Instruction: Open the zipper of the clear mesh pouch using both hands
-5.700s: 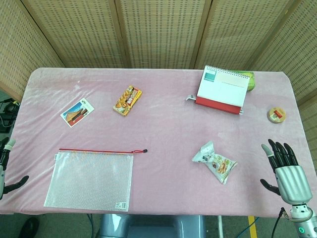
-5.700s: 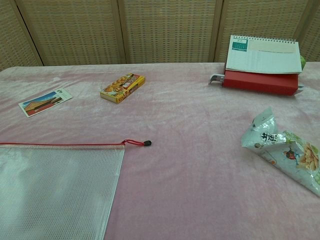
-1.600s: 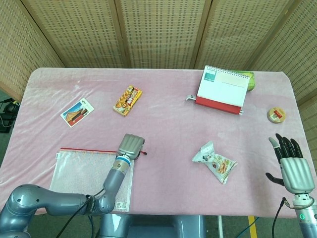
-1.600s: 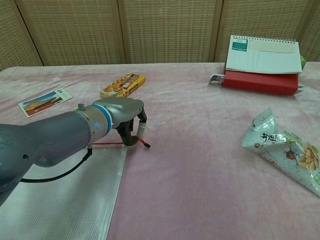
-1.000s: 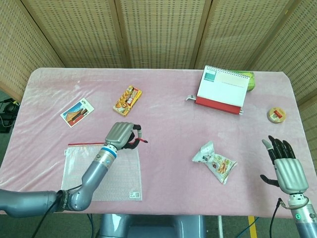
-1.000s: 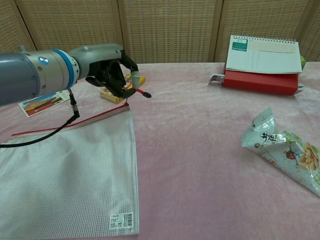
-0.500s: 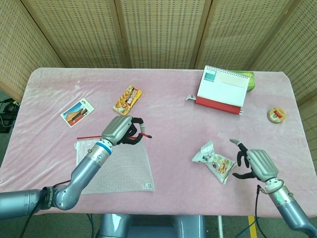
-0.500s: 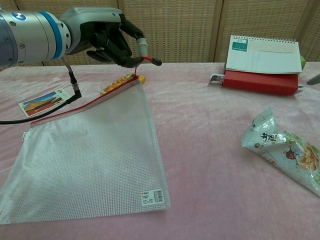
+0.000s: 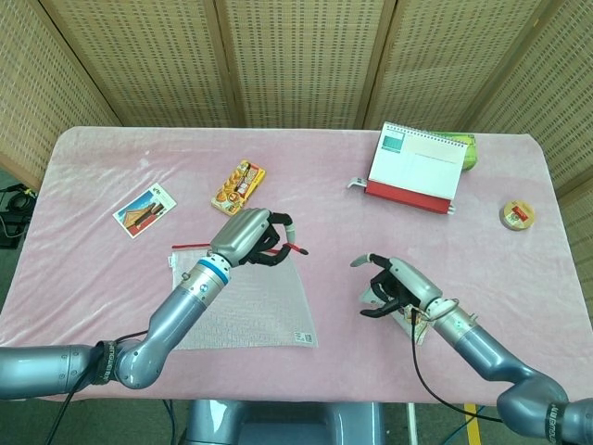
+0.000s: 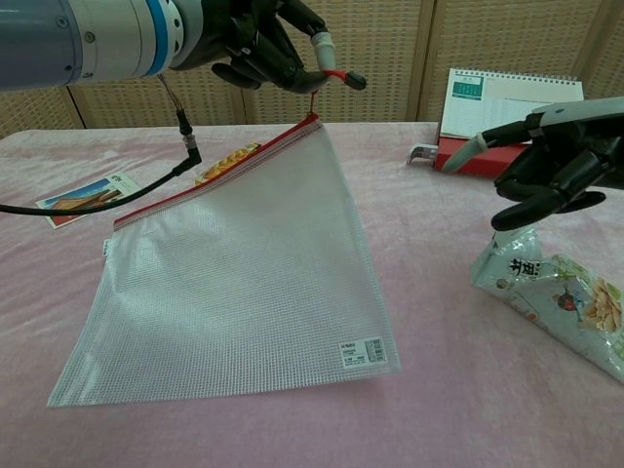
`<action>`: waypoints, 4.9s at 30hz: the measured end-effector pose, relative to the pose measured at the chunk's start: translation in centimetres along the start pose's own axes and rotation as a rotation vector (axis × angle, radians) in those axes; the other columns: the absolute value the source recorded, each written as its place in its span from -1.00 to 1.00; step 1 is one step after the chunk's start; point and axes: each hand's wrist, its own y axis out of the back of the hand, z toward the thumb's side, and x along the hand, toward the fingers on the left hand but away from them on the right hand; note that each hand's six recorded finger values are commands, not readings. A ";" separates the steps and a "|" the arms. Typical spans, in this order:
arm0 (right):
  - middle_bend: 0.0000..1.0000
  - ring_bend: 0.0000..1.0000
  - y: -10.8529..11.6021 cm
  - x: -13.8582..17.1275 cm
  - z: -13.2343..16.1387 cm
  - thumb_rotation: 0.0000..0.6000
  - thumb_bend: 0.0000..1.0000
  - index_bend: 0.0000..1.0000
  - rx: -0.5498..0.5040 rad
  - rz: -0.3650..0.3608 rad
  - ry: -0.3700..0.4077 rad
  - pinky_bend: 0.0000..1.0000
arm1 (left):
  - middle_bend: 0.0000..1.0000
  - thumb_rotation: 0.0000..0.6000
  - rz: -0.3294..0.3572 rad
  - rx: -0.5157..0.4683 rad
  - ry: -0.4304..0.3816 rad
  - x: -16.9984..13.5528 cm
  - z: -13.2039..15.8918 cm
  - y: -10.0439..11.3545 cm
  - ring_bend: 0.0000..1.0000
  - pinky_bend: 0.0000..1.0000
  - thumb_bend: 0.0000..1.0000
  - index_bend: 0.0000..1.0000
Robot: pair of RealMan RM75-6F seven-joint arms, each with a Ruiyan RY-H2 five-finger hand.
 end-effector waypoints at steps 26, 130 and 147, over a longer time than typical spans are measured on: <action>0.90 0.93 -3.7 -5.3 4.8 1.00 -0.76 -0.10 -0.377 -0.031 0.054 1.00 | 0.98 1.00 0.033 -0.092 -0.039 1.2 2.0 -1.6 0.92 1.00 0.11 0.77; 0.98 0.94 -1.9 -5.8 8.8 1.00 0.62 0.47 -0.602 -0.102 0.166 1.00 | 0.98 1.00 -0.003 -0.161 0.059 1.7 -3.5 -2.1 0.92 1.00 0.11 0.78; 0.98 0.94 -1.0 -5.5 9.2 1.00 0.63 0.48 -0.621 -0.114 0.171 1.00 | 0.98 1.00 0.013 -0.160 0.065 1.5 -3.9 -1.3 0.92 1.00 0.11 0.77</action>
